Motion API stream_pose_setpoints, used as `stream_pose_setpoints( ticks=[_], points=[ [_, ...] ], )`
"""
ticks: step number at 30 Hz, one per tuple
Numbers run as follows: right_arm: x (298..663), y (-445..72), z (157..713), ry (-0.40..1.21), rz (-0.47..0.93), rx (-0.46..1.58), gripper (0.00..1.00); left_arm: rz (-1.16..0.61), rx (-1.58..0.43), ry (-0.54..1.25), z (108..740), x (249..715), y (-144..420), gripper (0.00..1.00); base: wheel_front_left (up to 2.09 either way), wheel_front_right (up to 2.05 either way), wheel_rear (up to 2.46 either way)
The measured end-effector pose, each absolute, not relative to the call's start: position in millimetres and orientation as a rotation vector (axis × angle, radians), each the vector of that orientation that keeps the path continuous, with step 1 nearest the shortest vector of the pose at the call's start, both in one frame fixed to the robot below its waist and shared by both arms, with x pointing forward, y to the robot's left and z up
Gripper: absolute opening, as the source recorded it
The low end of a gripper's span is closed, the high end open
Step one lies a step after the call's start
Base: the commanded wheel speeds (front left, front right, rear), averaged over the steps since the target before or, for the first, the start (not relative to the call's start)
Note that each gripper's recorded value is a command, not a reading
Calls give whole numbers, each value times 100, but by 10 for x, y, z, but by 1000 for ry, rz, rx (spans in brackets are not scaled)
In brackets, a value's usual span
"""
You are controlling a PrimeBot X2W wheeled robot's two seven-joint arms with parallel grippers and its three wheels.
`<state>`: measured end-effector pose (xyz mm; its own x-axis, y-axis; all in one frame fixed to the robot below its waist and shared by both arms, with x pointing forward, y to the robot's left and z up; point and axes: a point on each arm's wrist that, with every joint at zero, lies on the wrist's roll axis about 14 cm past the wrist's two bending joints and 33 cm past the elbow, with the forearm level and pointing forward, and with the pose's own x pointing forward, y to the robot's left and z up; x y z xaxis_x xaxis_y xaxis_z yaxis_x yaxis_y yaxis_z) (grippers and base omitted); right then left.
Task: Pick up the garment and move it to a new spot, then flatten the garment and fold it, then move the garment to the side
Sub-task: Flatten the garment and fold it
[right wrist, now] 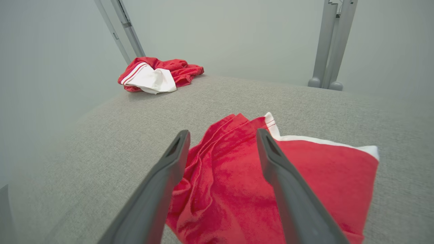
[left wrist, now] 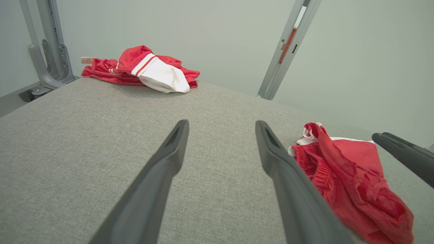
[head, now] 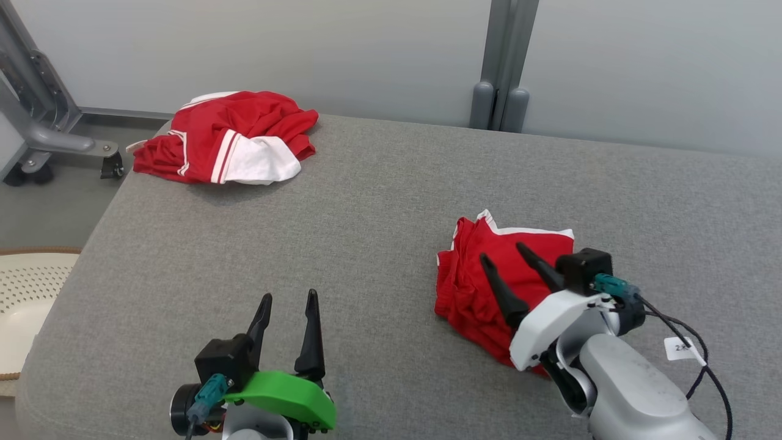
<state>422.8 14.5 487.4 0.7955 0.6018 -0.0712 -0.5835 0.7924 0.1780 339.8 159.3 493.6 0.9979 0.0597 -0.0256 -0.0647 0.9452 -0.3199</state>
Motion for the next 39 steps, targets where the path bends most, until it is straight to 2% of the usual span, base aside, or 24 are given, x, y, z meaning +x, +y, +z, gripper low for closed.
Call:
stream_pose_setpoints(
  ticks=[7, 8, 9, 11, 12, 18, 26, 33, 39],
  points=[
    [4356, -282, 4906, 83, 524, 135, 100, 50, -325, 16, 4938, 3417, 1553, 100, 0, 0, 0],
    [4352, -284, 4883, 91, 523, 128, 76, 50, -325, 17, 4934, 3417, 1553, 100, 0, 0, 0],
    [4344, -272, 4859, 96, 529, 112, 44, 51, -324, 19, 4927, 3416, 1557, 100, 0, 0, 0],
    [4320, -232, 4760, 129, 543, 79, 10, 51, -323, 23, 4911, 3411, 1561, 100, 0, 0, 0],
    [4307, -215, 4710, 146, 548, 70, 0, 51, -322, 25, 4904, 3409, 1566, 100, 0, 0, 0],
    [4144, 38, 4352, 255, 617, 18, 0, 84, -321, 30, 4876, 3394, 1659, 100, 0, 0, 0],
    [4194, 412, 4391, 242, 697, 28, 0, 127, -313, 35, 4841, 3362, 1799, 100, 0, 0, 0],
    [3993, 731, 4284, 276, 823, -13, 0, 150, -311, 38, 4821, 3344, 1863, 100, 0, 0, 0],
    [3860, 769, 4201, 311, 858, -24, 0, 142, -315, 39, 4817, 3366, 1839, 100, 0, 0, 0]
  ],
)
